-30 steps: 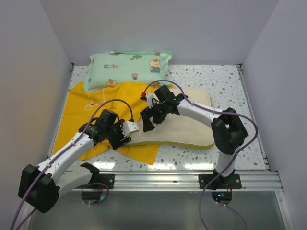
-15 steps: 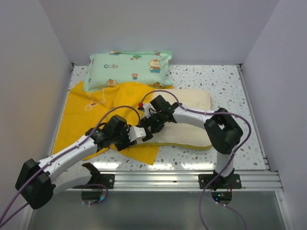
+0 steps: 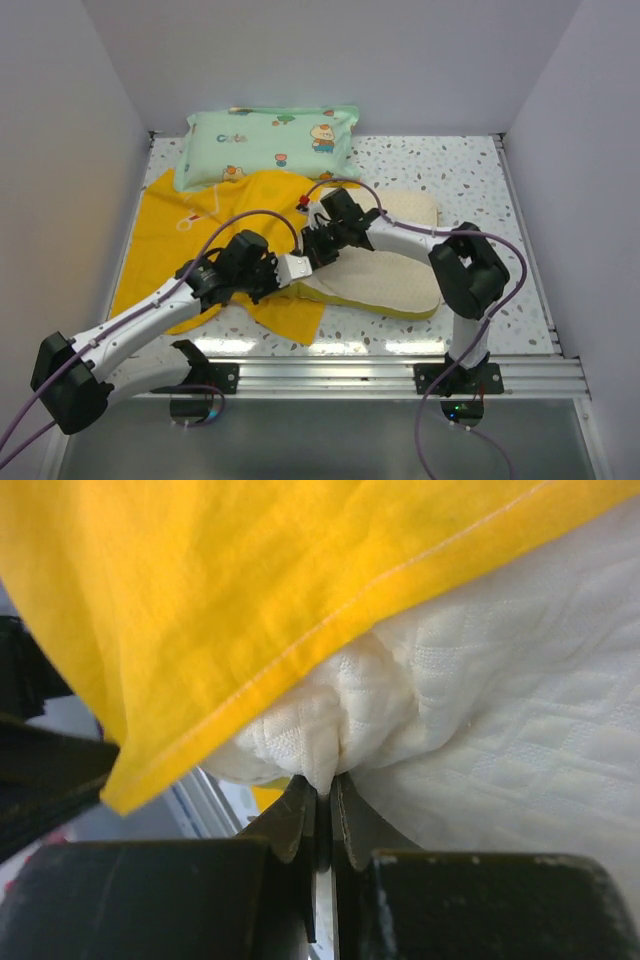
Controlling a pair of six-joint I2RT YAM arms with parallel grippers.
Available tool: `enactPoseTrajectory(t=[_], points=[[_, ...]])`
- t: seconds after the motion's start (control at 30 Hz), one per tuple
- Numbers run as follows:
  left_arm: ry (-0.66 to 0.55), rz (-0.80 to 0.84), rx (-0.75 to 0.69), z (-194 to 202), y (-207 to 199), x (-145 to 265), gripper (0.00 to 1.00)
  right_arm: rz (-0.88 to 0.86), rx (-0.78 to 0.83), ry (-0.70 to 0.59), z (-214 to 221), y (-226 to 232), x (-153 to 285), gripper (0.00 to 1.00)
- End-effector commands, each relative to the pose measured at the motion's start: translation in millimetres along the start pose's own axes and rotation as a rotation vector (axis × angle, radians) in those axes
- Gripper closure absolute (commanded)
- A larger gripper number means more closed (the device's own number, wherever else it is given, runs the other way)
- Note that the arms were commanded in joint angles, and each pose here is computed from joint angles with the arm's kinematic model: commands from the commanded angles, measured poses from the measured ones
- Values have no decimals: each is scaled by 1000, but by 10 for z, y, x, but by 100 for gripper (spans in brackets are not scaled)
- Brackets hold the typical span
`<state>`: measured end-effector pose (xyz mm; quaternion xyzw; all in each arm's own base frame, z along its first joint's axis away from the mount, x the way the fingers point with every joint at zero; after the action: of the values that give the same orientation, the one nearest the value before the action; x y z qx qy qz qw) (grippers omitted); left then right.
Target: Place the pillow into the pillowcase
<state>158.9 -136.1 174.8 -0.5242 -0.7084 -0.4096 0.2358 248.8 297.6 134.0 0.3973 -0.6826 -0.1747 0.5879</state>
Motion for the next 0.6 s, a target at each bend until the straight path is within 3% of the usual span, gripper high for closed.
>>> enactPoseTrajectory(t=[0.0, 0.2, 0.37, 0.4, 0.47, 0.5, 0.57], points=[[-250, 43, 23, -536, 181, 141, 100, -276, 15, -151, -357, 644, 251, 100], [-376, 44, 49, -869, 359, 183, 100, -385, -60, -228, -702, 824, 398, 100], [-314, 47, 26, -725, 307, 108, 100, -360, -59, -257, -770, 694, 400, 100], [-289, 37, 3, -665, 290, 110, 81, -362, -68, -255, -769, 654, 392, 100], [-253, 27, -174, -567, 270, 248, 60, -352, -82, -269, -778, 550, 409, 100], [-212, -20, -228, -517, 303, 317, 40, -353, -89, -272, -792, 505, 439, 100], [-181, -75, -383, -432, 307, 474, 30, -353, -88, -278, -787, 492, 461, 100]])
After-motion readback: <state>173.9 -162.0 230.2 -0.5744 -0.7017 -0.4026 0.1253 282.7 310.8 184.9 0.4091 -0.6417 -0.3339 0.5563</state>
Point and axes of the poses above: each gripper's point midway between its finger pads, its own x axis back along the fingers, its own y axis along the line the jaws close on, z = x × y, the point moved 9 cm from there along x, back along the fingers, and after that the axes turned 15 degrees about -x, right-handed, at the moved point
